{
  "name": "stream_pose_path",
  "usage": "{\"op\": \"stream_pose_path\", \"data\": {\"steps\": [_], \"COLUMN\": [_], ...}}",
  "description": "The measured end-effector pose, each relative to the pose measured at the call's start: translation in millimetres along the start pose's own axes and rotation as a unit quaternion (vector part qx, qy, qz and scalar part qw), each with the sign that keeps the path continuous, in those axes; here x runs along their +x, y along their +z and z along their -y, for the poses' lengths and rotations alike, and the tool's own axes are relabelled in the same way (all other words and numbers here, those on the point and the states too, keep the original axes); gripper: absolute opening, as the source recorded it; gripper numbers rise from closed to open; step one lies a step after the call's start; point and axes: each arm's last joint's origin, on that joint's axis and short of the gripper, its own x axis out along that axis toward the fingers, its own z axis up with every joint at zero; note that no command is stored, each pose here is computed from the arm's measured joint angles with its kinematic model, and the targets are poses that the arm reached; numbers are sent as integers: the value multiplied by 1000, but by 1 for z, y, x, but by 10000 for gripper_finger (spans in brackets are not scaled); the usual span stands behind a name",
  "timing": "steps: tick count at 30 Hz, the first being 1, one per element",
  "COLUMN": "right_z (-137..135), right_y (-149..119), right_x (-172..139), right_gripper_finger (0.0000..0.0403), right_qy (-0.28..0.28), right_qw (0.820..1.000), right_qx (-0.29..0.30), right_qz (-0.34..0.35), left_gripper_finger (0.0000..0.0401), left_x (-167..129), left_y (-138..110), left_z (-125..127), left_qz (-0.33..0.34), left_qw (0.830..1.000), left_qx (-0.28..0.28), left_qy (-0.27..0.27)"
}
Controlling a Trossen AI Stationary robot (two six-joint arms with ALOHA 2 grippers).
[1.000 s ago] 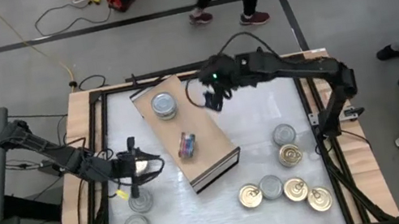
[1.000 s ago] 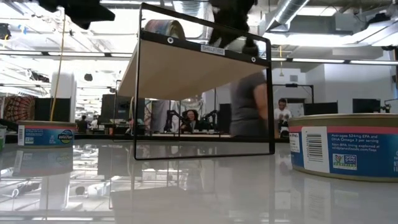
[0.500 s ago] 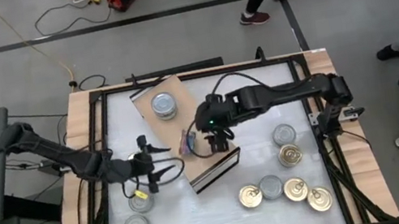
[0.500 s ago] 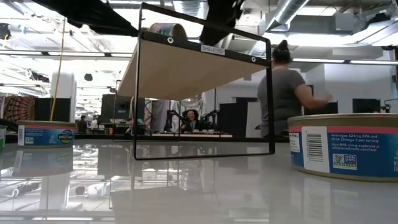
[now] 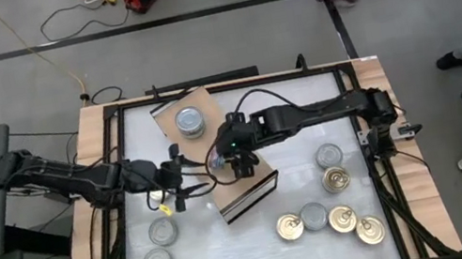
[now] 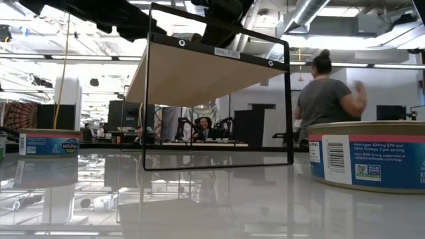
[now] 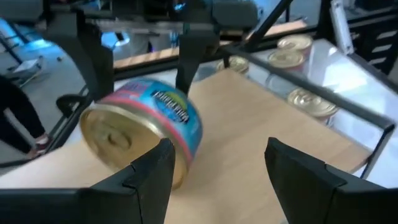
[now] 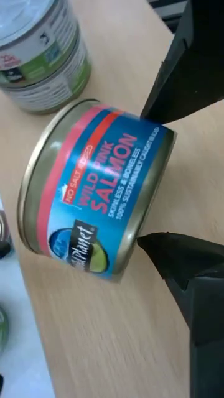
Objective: Stack canned seafood by type on shelf
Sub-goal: Put the blue tuna can on the shelf
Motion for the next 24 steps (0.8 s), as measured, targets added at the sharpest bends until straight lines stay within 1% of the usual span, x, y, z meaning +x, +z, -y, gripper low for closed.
{"op": "stream_pose_path", "data": {"steps": [3,6,9,17,20,24], "right_z": [-1,-4,-8,-23,-24,-21], "right_y": [0,1,3,3,1,1], "right_x": [-1,-1,-1,-12,-17,-24], "right_gripper_finger": [314,314,314,314,314,314], "right_qy": [12,19,26,41,35,29], "right_qw": [1000,999,998,997,997,994], "right_qx": [-11,-36,-48,-64,-73,-108], "right_qz": [3,7,16,16,6,12], "left_gripper_finger": [239,239,239,239,239,239], "left_x": [0,1,3,4,4,4], "left_y": [2,1,0,-1,0,0], "left_z": [-1,-1,0,0,0,1], "left_qz": [12,10,4,2,5,8], "left_qw": [1000,1000,1000,1000,1000,999], "left_qx": [0,-4,-5,1,-7,-8], "left_qy": [-12,-17,-20,-8,-20,-35]}}
